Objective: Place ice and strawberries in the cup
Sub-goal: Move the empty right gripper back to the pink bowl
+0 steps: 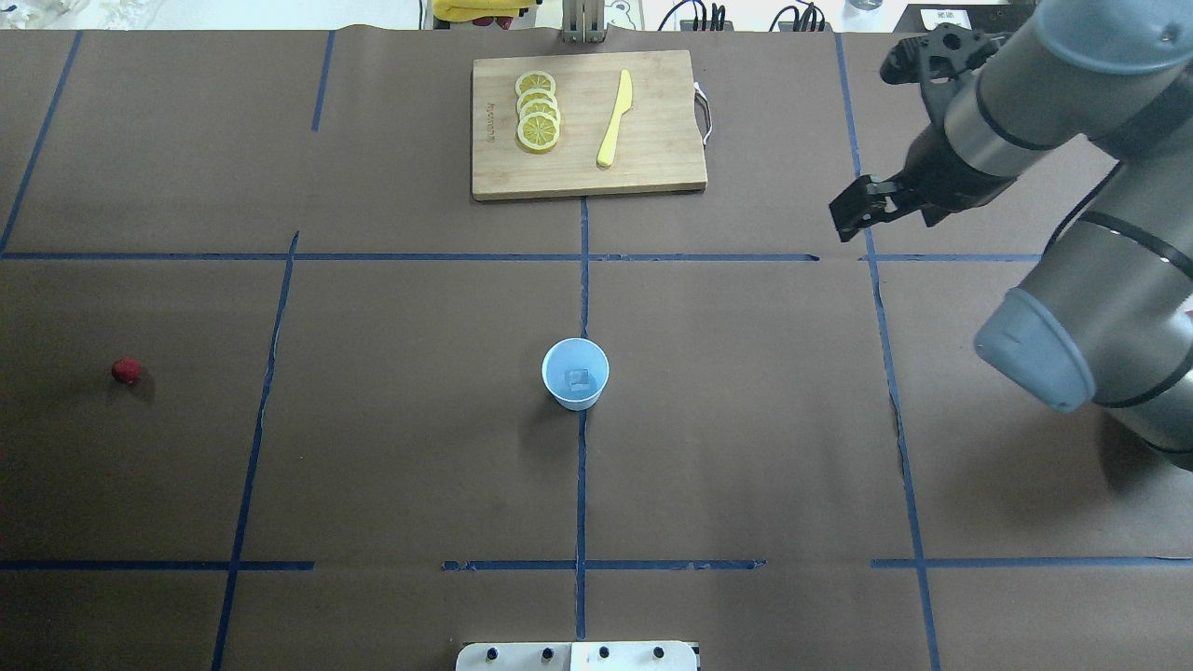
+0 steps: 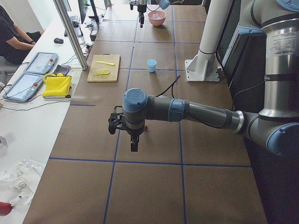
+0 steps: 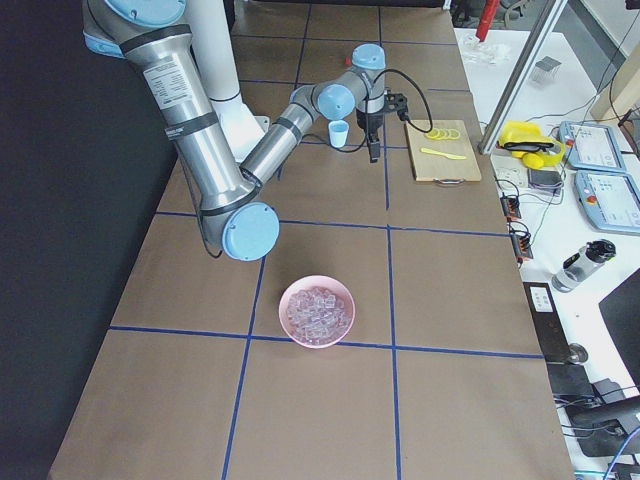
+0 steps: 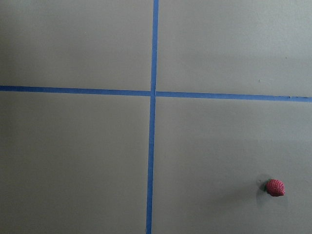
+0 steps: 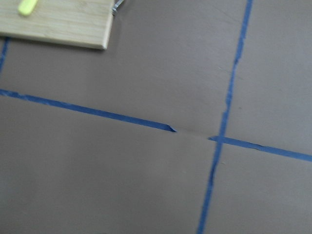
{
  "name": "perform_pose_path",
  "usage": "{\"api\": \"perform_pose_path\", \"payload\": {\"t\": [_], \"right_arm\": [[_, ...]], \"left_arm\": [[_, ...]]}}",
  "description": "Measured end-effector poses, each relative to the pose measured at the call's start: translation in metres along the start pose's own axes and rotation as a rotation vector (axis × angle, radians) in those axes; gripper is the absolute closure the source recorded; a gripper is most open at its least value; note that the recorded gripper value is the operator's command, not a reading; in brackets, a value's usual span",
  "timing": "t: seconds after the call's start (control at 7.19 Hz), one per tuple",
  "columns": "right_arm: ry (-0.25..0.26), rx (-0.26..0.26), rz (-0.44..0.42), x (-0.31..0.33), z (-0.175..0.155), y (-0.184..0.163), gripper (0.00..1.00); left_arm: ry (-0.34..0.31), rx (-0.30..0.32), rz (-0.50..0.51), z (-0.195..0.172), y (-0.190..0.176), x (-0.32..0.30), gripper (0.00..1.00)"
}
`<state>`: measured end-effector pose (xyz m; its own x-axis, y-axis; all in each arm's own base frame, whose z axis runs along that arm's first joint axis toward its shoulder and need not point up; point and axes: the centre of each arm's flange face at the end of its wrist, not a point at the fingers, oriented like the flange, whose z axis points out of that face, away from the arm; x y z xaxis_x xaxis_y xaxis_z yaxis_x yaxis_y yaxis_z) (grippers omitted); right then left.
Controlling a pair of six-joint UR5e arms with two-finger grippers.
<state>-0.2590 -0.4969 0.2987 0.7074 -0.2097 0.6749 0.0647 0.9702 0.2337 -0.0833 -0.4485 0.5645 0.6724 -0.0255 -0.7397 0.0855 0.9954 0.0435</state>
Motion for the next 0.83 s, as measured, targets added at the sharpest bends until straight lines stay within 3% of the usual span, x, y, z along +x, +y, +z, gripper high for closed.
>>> {"api": "perform_pose_path", "payload": {"t": [0.14, 0.56, 0.83], "right_arm": [[0.027, -0.013, -0.038, 0.056, 0.008, 0.023, 0.00], [0.056, 0.028, -0.113, 0.206, 0.023, 0.115, 0.01], [0.100, -0.010, -0.158, 0.271, 0.036, 0.148, 0.01]], "left_arm": [[0.000, 0.000, 0.001, 0.000, 0.000, 0.000, 0.00], [0.000, 0.001, 0.004, 0.000, -0.001, 0.001, 0.00], [0.002, 0.002, 0.003, -0.001, -0.001, 0.002, 0.00]]}}
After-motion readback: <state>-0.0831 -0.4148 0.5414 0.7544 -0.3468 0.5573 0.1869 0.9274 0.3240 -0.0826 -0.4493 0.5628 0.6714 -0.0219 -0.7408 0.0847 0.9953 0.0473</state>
